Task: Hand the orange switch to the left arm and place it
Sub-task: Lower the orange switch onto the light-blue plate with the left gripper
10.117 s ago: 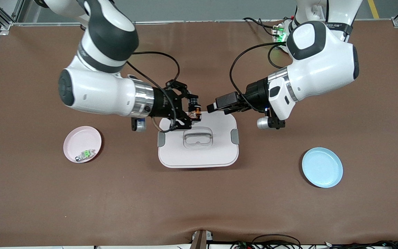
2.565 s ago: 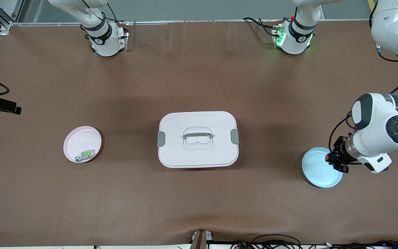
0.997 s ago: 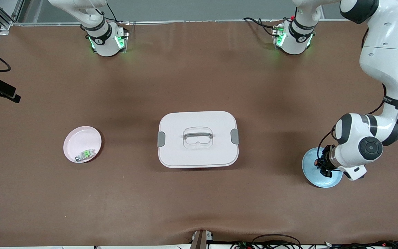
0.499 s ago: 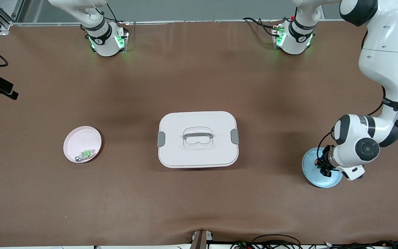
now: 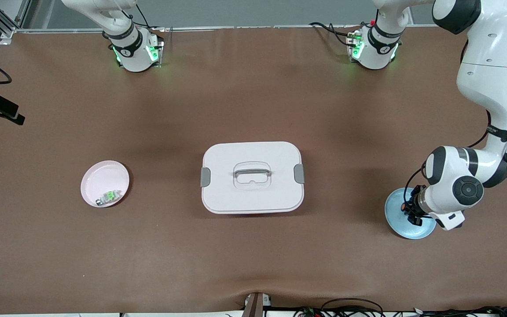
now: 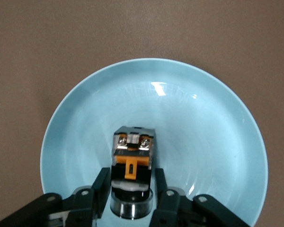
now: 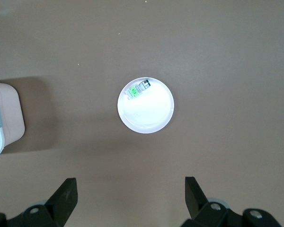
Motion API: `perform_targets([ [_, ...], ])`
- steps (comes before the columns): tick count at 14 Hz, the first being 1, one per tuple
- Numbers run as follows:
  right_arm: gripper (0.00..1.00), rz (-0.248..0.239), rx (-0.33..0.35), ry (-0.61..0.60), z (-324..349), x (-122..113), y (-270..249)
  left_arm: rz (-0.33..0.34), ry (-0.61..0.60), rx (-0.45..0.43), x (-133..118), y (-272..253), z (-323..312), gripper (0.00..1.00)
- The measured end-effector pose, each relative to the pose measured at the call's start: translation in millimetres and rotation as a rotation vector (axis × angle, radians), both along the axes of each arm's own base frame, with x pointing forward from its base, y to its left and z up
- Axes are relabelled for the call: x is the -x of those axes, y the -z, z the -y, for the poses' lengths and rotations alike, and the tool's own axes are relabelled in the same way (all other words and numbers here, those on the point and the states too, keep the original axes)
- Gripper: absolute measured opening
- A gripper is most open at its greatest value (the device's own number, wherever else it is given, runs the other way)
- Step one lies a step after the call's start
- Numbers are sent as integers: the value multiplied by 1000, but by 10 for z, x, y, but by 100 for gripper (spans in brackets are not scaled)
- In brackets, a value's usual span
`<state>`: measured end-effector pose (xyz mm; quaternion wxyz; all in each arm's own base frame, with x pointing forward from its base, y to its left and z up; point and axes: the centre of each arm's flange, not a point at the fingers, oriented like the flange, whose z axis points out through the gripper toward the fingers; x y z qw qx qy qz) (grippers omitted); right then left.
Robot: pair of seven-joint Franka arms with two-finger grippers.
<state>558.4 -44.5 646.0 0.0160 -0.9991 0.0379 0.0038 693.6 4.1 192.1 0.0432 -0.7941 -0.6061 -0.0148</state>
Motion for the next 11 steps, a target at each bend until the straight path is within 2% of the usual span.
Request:
perform_targets([
  [5,100,5,0,-1,-1,14,-26,4,2,0,-11,-15,13,96],
  [6,100,5,0,-5,0,14,-25,4,4,0,-12,-16,30,100],
  [11,100,6,5,-53,33,16,-23,5,9,-1,-16,-21,61,100],
])
